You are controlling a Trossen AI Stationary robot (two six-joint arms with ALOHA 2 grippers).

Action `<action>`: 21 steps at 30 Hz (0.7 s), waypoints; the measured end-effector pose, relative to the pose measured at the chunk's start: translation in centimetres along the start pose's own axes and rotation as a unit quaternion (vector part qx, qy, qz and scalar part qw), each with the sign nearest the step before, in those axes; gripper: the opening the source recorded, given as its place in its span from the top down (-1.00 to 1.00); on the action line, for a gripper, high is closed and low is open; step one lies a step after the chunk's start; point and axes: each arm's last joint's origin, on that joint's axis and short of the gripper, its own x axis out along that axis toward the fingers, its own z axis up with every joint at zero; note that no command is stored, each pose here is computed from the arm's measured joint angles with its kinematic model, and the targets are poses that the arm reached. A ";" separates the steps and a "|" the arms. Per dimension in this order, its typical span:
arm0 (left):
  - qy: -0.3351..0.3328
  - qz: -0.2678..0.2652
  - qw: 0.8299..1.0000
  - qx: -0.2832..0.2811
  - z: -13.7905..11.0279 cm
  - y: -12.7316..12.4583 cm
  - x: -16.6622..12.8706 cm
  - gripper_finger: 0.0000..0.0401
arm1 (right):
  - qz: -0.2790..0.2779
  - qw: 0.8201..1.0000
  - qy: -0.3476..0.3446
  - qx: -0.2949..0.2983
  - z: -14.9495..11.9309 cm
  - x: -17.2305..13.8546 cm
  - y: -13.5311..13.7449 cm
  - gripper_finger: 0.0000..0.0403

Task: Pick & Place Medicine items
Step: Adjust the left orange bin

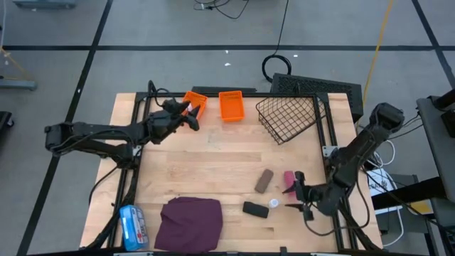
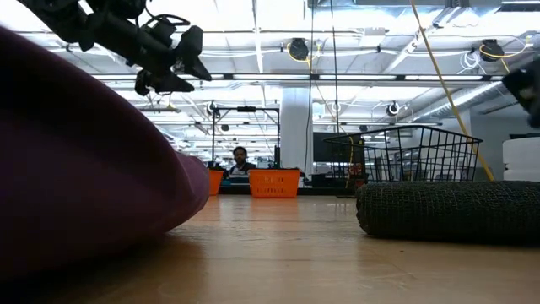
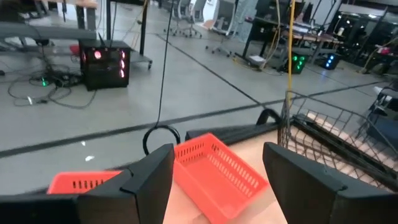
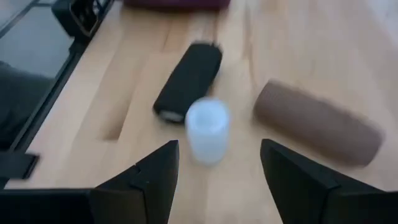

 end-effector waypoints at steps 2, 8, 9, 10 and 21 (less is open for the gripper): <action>0.011 0.000 1.000 0.006 -0.3 -0.1 -0.1 -0.27 | 0.011 1.000 0.014 0.011 -0.5 0.0 0.4 -0.07; 0.121 0.042 0.992 0.011 -2.7 1.0 -0.5 -0.27 | 0.016 0.999 0.021 0.035 -1.0 -0.2 0.8 -0.07; 0.150 0.048 0.988 0.007 -3.2 1.2 -0.7 -0.27 | 0.016 0.999 0.021 0.037 -1.0 -0.2 0.8 -0.07; 0.183 0.056 0.982 0.004 -3.8 1.6 -0.9 -0.27 | 0.016 0.999 0.021 0.038 -1.0 -0.2 0.8 -0.07; 0.303 0.150 0.938 -0.083 -9.0 2.1 0.5 -0.27 | 0.010 1.000 0.019 0.020 -0.8 0.0 0.5 -0.07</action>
